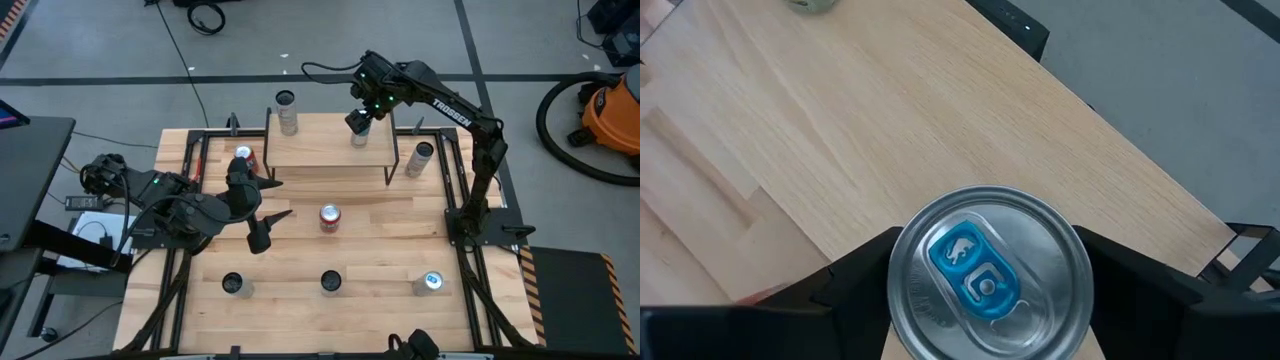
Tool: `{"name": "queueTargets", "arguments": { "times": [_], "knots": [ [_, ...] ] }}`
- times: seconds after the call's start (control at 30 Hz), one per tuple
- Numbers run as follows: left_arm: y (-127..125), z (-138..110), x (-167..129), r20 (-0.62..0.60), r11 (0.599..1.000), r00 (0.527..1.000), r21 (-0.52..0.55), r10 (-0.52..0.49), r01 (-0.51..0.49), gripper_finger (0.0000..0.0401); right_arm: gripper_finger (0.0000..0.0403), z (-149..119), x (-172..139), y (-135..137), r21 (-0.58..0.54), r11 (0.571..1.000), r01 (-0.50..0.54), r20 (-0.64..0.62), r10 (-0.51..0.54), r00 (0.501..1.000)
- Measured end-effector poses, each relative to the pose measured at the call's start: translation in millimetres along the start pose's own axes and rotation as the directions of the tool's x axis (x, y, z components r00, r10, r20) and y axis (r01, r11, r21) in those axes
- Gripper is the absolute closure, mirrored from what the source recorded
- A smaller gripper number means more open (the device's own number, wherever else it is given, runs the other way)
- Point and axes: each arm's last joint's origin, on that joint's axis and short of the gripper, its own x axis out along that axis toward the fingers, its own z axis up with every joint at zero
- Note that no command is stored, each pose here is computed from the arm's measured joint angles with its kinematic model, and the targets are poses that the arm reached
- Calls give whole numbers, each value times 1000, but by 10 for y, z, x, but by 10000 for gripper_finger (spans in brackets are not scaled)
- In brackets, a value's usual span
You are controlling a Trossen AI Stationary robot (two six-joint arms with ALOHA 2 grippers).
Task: Place canned beverage on shelf
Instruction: Put the top blue soda can on the shelf
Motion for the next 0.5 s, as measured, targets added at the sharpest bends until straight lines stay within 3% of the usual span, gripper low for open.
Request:
{"name": "queueTargets", "arguments": {
  "times": [0.5],
  "knots": [
    [0,0,0,0,1000,1000,0,0,0,90,119,-28,-138,-2,-1,1000,-11,36,11,999]
  ]
}}
